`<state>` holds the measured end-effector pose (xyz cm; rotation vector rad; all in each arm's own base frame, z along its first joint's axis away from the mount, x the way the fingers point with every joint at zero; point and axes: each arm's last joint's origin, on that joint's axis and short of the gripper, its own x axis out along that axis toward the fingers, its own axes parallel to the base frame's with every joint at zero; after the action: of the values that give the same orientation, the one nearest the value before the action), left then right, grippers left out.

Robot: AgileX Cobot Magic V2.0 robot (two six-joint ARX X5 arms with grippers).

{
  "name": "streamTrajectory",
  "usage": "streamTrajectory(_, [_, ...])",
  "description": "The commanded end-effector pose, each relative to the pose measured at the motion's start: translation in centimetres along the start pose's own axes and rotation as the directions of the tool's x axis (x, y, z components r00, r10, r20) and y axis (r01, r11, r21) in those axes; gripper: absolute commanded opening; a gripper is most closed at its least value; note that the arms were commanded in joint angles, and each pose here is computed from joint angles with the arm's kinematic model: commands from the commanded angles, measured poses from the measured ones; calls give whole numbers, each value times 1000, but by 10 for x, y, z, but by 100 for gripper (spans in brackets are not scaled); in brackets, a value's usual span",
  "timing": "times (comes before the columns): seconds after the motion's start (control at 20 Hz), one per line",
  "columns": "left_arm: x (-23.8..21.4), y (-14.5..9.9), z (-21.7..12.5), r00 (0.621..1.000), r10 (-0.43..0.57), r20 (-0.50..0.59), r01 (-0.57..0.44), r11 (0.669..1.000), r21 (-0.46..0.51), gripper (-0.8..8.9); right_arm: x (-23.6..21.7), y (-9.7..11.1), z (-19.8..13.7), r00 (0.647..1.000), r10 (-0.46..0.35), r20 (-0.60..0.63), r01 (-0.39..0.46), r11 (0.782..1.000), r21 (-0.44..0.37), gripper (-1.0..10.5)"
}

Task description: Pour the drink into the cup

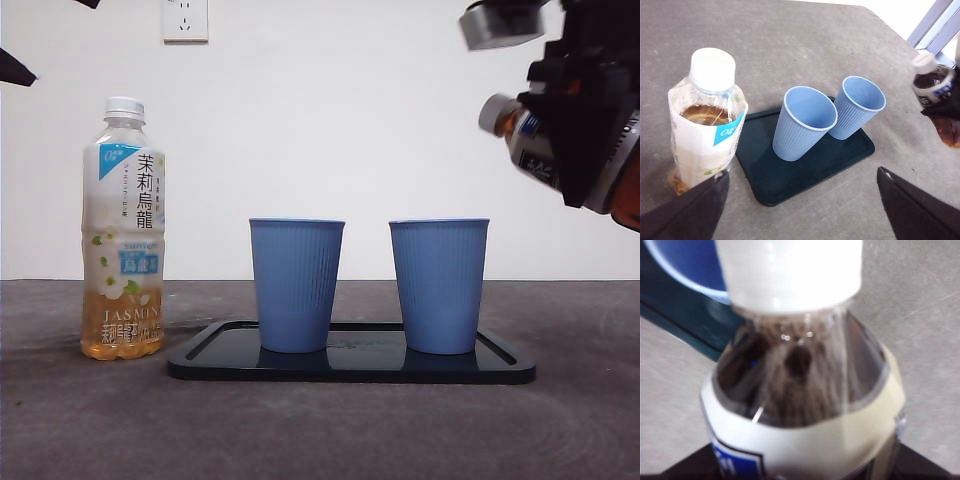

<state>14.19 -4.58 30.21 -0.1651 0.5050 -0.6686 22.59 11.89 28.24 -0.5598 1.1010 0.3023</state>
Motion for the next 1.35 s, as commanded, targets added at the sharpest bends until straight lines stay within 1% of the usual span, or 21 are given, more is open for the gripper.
streamTrajectory(0.05, [-1, -2, 5, 1000, -10, 15, 10, 1000, 28, 468, 0, 2, 16, 998, -59, -32, 56, 995, -80, 200])
streamTrajectory(0.25, [-1, -2, 5, 1000, -10, 15, 10, 1000, 25, 468, 10, 10, 28, 985, -135, -107, 116, 978, -171, 200])
streamTrajectory(0.35, [-1, -2, 5, 1000, -10, 15, 10, 1000, 23, 467, 13, 15, 31, 977, -172, -128, 140, 965, -222, 200])
streamTrajectory(0.45, [-1, -2, 5, 1000, -10, 15, 10, 1000, 22, 467, 17, 20, 34, 962, -230, -146, 185, 945, -270, 200])
streamTrajectory(0.6, [-1, -3, 5, 1000, -17, 13, 17, 1000, 25, 468, 21, 28, 36, 949, -280, -147, 218, 916, -336, 200])
streamTrajectory(0.75, [0, -5, 5, 1000, -28, 9, 28, 999, 31, 467, 24, 34, 38, 923, -357, -147, 276, 876, -395, 200])
streamTrajectory(0.95, [0, -6, 5, 999, -37, 6, 37, 999, 34, 468, 28, 40, 40, 893, -425, -146, 323, 833, -449, 200])
streamTrajectory(1.1, [1, -6, 5, 999, -38, 6, 38, 999, 35, 468, 29, 44, 40, 879, -457, -139, 346, 810, -474, 200])
streamTrajectory(1.2, [1, -6, 5, 999, -38, 6, 38, 999, 35, 468, 29, 44, 40, 875, -464, -138, 351, 805, -479, 200])
streamTrajectory(1.35, [1, -6, 5, 999, -38, 6, 38, 999, 35, 468, 29, 44, 40, 875, -464, -141, 349, 804, -481, 200])
